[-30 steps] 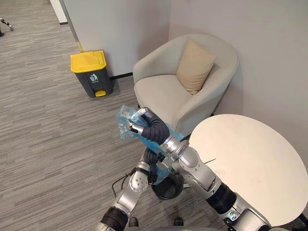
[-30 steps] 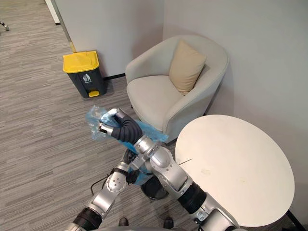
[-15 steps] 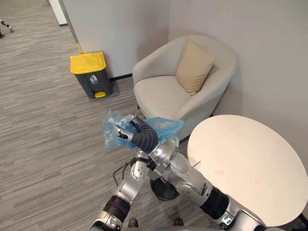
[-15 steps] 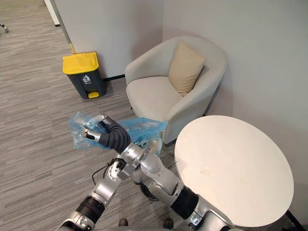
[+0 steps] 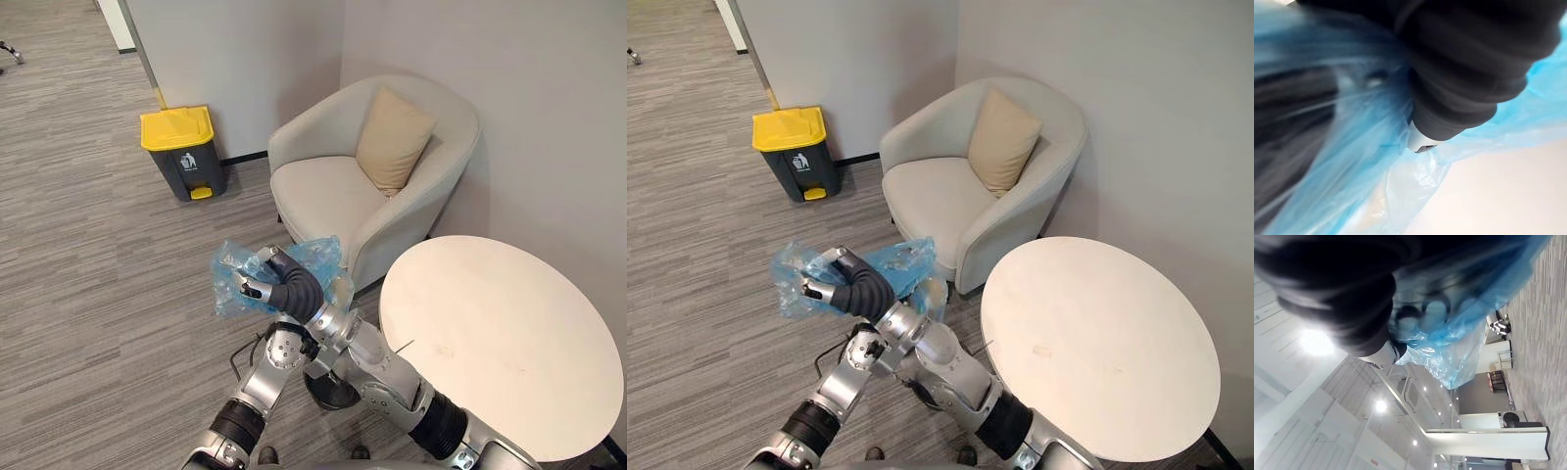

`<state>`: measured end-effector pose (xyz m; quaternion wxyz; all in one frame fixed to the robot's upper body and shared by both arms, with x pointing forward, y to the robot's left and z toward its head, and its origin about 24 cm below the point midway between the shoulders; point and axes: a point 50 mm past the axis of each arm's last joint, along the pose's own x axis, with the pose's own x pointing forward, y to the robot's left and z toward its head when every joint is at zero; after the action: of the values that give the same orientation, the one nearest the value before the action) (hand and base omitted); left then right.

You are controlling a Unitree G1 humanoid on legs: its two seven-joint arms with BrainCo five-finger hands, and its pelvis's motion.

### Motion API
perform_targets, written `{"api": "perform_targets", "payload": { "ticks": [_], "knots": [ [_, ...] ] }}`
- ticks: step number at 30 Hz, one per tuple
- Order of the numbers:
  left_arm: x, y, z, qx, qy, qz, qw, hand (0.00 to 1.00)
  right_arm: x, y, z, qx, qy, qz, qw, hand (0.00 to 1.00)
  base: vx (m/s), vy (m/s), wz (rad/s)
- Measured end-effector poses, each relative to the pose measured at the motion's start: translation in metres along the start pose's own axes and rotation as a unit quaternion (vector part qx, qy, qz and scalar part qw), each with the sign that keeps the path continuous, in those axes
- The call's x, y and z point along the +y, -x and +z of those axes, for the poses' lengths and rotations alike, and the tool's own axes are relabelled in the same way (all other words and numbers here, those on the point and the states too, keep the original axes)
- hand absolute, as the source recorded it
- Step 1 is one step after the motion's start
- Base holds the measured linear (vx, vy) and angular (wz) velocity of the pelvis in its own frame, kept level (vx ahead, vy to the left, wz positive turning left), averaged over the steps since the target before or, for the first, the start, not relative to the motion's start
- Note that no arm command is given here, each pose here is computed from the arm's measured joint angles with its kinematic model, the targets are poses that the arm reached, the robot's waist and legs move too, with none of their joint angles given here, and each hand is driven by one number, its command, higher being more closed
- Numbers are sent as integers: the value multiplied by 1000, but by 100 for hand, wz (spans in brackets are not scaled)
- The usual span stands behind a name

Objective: Gather rubbish on tea table into small bin, then transfer packed bag to large trash can.

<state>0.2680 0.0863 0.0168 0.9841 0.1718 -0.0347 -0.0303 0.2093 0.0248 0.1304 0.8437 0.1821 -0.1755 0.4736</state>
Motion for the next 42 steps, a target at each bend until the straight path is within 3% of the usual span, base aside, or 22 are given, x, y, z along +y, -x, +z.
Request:
{"api": "perform_targets", "payload": {
  "ticks": [1, 14, 20, 26, 33, 38, 42],
  "knots": [
    [3, 0, -2, 6, 4, 10, 1000, 100, -1, 2, -1, 1, 27, -3, 1000, 0, 0, 0, 0],
    [36, 20, -23, 55, 40, 99, 993, 100, -31, 19, 12, -5, 286, -81, 955, 0, 0, 0, -1],
    [61, 36, -37, 76, 40, 151, 985, 100, -68, 52, 32, 20, 404, -144, 903, 0, 0, 0, 0],
    [75, 38, -42, 82, 29, 171, 981, 100, -85, 76, 48, 43, 509, -143, 848, 0, 0, 0, 0],
    [80, 55, -69, 138, 8, 167, 976, 100, -90, 100, 42, 80, 513, -176, 836, 0, 0, 0, 0],
    [76, 73, -93, 195, -7, 135, 971, 100, -93, 130, 19, 141, 466, -230, 843, 0, 0, 0, 0],
    [79, 94, -110, 233, -36, 104, 966, 100, -106, 179, -12, 254, 413, -287, 826, 0, 0, 0, 0]
  ]
}}
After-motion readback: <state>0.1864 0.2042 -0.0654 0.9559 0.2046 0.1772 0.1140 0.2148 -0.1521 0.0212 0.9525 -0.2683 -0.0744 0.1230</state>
